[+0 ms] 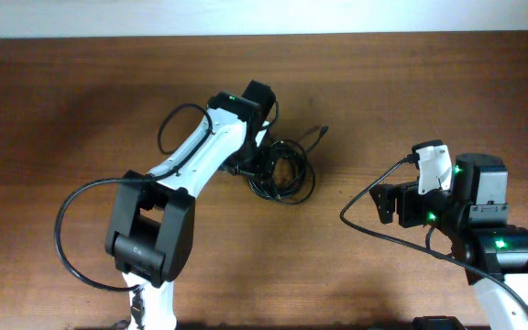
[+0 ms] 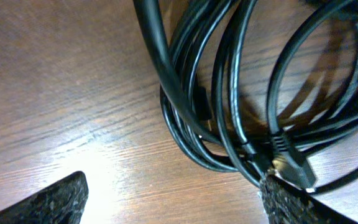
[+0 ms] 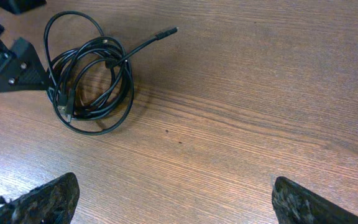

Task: Untangle cables

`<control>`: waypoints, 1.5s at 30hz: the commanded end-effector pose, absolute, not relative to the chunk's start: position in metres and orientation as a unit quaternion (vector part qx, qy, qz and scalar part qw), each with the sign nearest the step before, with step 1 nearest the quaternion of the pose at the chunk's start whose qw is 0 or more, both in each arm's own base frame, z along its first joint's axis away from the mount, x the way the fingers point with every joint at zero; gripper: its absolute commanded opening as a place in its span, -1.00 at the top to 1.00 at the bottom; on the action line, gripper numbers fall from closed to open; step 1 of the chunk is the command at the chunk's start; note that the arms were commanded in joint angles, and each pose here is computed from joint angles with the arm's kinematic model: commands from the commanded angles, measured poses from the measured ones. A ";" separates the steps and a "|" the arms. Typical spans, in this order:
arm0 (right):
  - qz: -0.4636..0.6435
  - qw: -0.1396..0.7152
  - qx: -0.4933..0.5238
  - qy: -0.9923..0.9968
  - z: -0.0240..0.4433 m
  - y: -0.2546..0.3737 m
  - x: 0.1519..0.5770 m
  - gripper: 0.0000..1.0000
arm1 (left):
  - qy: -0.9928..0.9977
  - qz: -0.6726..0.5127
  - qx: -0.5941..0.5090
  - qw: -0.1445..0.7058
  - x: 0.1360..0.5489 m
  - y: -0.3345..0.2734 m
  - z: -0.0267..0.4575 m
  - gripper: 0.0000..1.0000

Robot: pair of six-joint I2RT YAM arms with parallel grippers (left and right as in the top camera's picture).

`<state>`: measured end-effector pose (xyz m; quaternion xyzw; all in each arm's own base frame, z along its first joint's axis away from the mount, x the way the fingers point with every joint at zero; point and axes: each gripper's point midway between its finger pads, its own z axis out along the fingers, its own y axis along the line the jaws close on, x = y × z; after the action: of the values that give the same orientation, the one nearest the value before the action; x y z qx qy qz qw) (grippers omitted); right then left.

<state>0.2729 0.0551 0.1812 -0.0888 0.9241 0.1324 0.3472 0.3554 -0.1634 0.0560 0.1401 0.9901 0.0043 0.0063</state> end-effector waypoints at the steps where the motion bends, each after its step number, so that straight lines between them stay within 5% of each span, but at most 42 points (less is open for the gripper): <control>1: 0.122 0.356 -0.094 0.922 0.188 0.054 0.278 -0.97 | 0.991 0.002 0.132 0.019 0.365 -0.164 0.068 -0.81; 18: 0.124 0.333 -0.092 0.930 0.175 0.054 0.281 -0.97 | 0.991 -0.030 0.116 0.063 0.393 -0.168 0.067 -0.83; 24: 0.124 0.333 -0.091 0.930 0.175 0.054 0.281 -0.97 | 0.992 -0.027 0.115 0.038 0.391 -0.170 0.041 -0.67; 27: 0.124 0.333 -0.091 0.930 0.175 0.054 0.281 -0.97 | 0.993 -0.023 0.115 0.025 0.389 -0.169 0.031 -0.49; 29: 0.124 0.333 -0.091 0.930 0.175 0.054 0.281 -0.97 | 0.993 -0.023 0.115 0.024 0.389 -0.169 0.030 -0.01; 33: 0.124 0.333 -0.091 0.930 0.175 0.054 0.281 -0.97 | 0.993 -0.022 0.115 0.023 0.388 -0.168 0.028 0.28; 35: 0.124 0.333 -0.091 0.930 0.175 0.054 0.281 -0.97 | 0.993 -0.022 0.116 0.021 0.387 -0.169 0.028 0.90; 36: 0.124 0.333 -0.091 0.930 0.175 0.054 0.281 -0.97 | 0.993 -0.026 0.117 0.020 0.386 -0.171 0.028 1.00; 45: 0.124 0.332 -0.091 0.931 0.175 0.054 0.281 -0.97 | 0.992 -0.027 0.119 0.010 0.379 -0.171 0.021 1.00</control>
<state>0.2768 0.0535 0.1661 -0.0835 0.9346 0.1297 0.3204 0.3862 -0.1701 0.0296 0.1167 0.9926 -0.0229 0.0249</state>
